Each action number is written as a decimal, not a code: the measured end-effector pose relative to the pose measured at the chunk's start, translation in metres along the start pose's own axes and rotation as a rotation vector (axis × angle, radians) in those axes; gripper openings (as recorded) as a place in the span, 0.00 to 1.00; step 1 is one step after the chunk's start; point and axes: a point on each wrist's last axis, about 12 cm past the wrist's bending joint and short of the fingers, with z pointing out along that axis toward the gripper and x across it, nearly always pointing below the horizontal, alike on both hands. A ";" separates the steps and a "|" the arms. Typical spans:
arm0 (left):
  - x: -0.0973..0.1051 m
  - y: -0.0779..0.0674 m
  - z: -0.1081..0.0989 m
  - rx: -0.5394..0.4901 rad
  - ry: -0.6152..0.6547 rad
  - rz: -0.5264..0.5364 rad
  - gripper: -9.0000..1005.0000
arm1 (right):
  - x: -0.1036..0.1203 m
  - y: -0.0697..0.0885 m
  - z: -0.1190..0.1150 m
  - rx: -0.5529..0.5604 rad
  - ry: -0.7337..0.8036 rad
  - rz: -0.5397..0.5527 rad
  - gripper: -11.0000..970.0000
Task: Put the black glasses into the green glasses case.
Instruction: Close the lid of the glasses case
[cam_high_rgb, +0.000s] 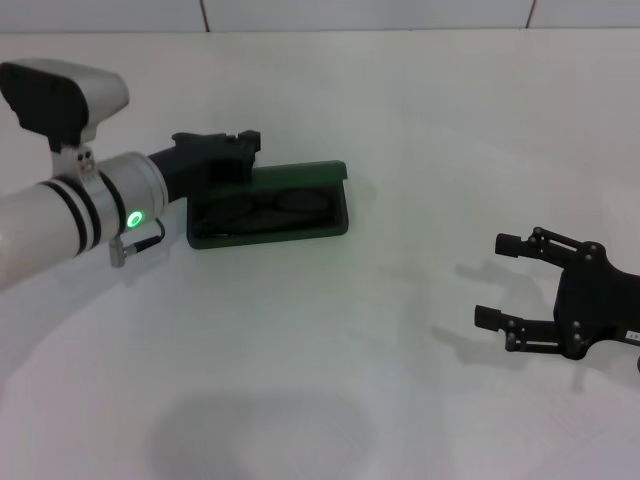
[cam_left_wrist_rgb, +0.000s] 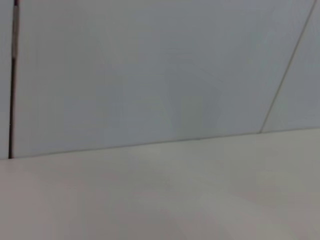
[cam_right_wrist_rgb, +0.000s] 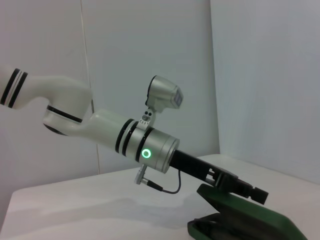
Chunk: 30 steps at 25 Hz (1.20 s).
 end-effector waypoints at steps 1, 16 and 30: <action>0.002 0.000 -0.001 0.001 0.002 0.007 0.01 | 0.000 0.000 0.000 0.001 0.000 0.000 0.90; 0.023 0.000 -0.006 0.033 -0.054 0.089 0.01 | -0.001 -0.005 0.003 0.017 0.009 -0.005 0.90; 0.033 -0.002 -0.009 0.050 -0.092 0.131 0.01 | -0.004 -0.008 0.008 0.017 0.009 -0.008 0.90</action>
